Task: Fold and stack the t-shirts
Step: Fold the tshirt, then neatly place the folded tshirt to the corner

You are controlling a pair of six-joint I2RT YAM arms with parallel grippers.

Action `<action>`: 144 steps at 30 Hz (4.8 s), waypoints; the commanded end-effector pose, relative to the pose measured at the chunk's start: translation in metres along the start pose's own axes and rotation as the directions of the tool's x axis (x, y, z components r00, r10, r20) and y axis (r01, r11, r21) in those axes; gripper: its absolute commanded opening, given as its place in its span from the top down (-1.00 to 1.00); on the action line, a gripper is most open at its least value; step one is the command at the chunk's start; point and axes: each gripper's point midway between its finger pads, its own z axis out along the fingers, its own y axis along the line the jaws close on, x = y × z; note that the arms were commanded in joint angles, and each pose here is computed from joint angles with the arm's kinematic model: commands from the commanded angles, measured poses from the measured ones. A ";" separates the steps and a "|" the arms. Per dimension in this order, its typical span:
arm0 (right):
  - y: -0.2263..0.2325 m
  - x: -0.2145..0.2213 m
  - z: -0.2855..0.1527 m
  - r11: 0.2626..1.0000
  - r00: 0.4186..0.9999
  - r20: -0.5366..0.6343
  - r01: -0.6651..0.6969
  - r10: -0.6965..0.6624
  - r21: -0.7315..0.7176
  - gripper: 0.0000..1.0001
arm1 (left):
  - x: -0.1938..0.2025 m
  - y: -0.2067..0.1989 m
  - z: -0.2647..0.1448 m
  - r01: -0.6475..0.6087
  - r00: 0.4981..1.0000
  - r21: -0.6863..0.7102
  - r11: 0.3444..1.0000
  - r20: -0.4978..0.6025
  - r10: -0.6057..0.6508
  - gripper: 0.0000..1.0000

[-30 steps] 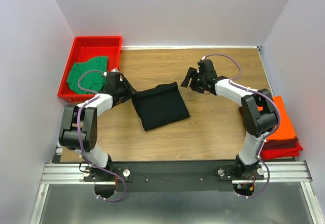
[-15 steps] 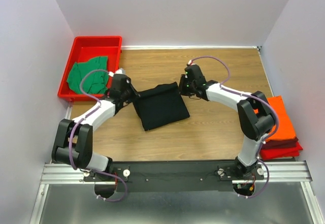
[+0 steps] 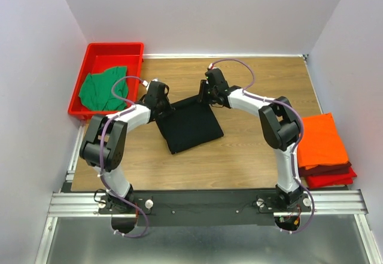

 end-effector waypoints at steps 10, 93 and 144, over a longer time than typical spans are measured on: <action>-0.009 0.037 0.021 1.000 0.995 -0.100 0.007 -0.008 -0.011 -0.06 | -0.017 0.044 0.033 0.044 0.999 -0.152 0.987 0.029 -0.040 0.86; -0.110 0.140 -0.147 0.851 0.928 0.064 -0.362 0.366 0.381 0.99 | 0.029 -0.059 -0.077 -0.340 0.935 0.184 0.922 -0.041 0.353 0.48; -0.324 -0.052 -0.389 0.035 0.725 0.576 -0.633 0.377 0.774 0.99 | 0.030 -0.076 -0.088 -0.391 0.905 0.292 0.873 -0.051 0.422 0.49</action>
